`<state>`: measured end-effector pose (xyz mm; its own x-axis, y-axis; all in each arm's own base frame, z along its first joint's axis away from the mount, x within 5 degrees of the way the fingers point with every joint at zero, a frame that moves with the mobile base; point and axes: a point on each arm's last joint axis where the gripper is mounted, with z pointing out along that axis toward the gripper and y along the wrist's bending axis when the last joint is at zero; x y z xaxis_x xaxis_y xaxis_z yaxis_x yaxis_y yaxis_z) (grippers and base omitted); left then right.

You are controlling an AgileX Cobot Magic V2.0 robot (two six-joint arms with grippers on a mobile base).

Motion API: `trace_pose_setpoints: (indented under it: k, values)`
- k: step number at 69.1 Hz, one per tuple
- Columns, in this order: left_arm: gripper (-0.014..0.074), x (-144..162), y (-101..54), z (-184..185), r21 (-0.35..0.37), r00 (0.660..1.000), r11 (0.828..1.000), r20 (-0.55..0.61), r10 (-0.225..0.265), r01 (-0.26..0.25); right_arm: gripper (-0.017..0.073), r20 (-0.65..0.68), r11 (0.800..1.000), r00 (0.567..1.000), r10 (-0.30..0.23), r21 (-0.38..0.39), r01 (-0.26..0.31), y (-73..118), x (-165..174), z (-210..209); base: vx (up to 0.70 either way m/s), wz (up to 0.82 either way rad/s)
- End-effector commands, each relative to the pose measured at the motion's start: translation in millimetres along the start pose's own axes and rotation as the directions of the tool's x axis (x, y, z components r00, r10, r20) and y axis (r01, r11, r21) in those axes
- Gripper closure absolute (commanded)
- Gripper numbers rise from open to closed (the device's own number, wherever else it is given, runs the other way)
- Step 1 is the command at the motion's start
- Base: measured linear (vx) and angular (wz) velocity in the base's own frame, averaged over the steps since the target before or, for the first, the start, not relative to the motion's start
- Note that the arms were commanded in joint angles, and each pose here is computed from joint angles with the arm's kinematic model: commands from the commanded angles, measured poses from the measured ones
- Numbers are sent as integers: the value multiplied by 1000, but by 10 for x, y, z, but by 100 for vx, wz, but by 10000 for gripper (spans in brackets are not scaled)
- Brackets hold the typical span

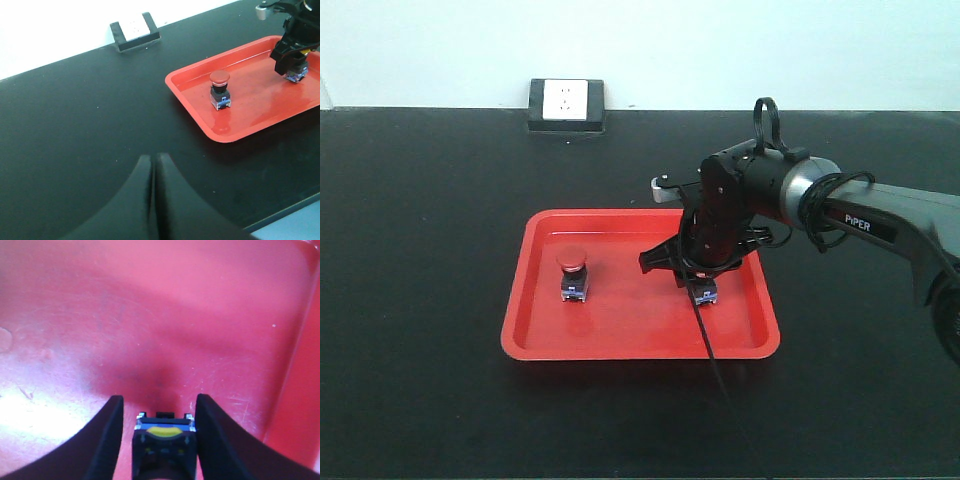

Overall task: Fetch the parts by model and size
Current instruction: 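Lower the right gripper and release the yellow button in the tray, then lift the right gripper and withdraw it from the tray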

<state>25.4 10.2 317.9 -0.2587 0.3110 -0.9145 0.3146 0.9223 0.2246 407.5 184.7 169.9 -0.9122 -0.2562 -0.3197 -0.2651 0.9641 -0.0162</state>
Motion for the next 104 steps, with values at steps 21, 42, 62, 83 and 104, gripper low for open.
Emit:
trace_pose_setpoints:
  k: [21, 42, 62, 83, 104]
  values:
    - [600, -106, 12, -12, -2, 998, 1000, 68, 2, -2, 22, 116, 1000, 993, -8, -9, 9, -18, -150, -328, 0, 0]
    - [600, -106, 11, -12, 0, 998, 1000, 68, 1, -1, -109, 141, 1000, 990, -18, -16, 21, -2, -166, -392, 0, 0]
    - [600, -102, 11, -11, 0, 998, 1000, 64, 1, -1, -80, 213, 999, 977, -20, -30, 27, -11, -206, -677, 0, 0]
    - [600, -87, 11, -10, -1, 999, 1000, 47, 1, -1, -39, 315, 998, 949, 19, -67, 2, -55, 63, -899, 0, 0]
    - [600, -90, 11, -11, -1, 999, 1000, 50, 1, -1, 16, 586, 995, 811, 1, -81, 57, -193, 609, -1629, 0, 0]
